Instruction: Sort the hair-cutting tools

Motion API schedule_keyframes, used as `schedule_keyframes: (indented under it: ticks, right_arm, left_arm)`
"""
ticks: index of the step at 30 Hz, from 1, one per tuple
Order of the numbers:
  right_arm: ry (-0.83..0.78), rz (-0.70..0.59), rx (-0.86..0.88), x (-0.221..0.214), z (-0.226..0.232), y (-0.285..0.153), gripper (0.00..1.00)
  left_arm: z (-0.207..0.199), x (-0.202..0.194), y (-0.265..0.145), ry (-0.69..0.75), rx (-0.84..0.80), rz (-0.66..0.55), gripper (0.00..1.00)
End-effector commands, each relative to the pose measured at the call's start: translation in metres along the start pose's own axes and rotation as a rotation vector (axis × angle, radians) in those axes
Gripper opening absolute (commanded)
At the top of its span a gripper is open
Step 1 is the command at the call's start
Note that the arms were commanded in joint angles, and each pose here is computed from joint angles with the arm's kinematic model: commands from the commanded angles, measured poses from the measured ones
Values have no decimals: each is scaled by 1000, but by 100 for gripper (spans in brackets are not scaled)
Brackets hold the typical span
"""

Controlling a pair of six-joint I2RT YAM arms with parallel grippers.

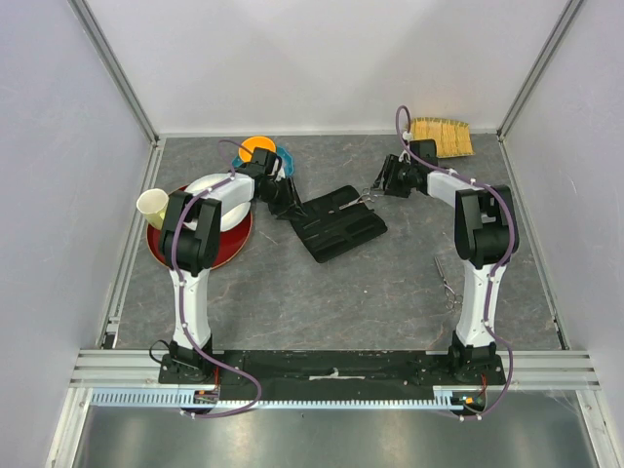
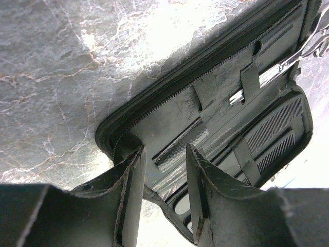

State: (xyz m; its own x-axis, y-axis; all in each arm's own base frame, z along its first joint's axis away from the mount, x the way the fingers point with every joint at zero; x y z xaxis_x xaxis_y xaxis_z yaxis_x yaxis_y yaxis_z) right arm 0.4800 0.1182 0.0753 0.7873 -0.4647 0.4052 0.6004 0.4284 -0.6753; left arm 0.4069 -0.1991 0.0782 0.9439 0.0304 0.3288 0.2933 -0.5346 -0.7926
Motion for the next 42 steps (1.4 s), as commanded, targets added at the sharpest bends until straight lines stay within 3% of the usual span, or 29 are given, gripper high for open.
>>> schedule_keyframes:
  ticks: [1,11,14,23,27,42]
  right_arm:
    - [-85,-41,-50,11,4,6,59]
    - [-179,-26,-29,6,19,19,54]
    - [-182,-15,-28,3,20,26,47]
    - [-184,30,-18,-4,22,30,22]
    - [-178,53,18,-9,26,30,2]
    - [-289,-90,196,-12,40,19,0]
  left_arm:
    - [3,-2,-16,40,86,0,45]
    - [6,2,-31,43,173,-49,45]
    - [7,2,-31,44,183,-51,46]
    - [13,-5,-27,13,220,-21,46]
    - [13,-7,-21,2,193,1,46]
    - [9,-7,-10,-17,123,38,46]
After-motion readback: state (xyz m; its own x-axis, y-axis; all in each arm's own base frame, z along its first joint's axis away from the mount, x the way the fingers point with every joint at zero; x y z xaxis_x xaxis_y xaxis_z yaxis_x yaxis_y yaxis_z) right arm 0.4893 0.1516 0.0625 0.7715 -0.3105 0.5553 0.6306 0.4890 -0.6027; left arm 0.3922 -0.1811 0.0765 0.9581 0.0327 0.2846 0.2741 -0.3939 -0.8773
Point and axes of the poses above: each gripper's point midway between its finger pads, its own y axis out along the fingers, its own z axis along the line the jaws close on, x = y × z, the point moved 6 cm from there along -y, back along the fingers, and after that the axes turned 13 degrees about y, right-handed, at the moved point
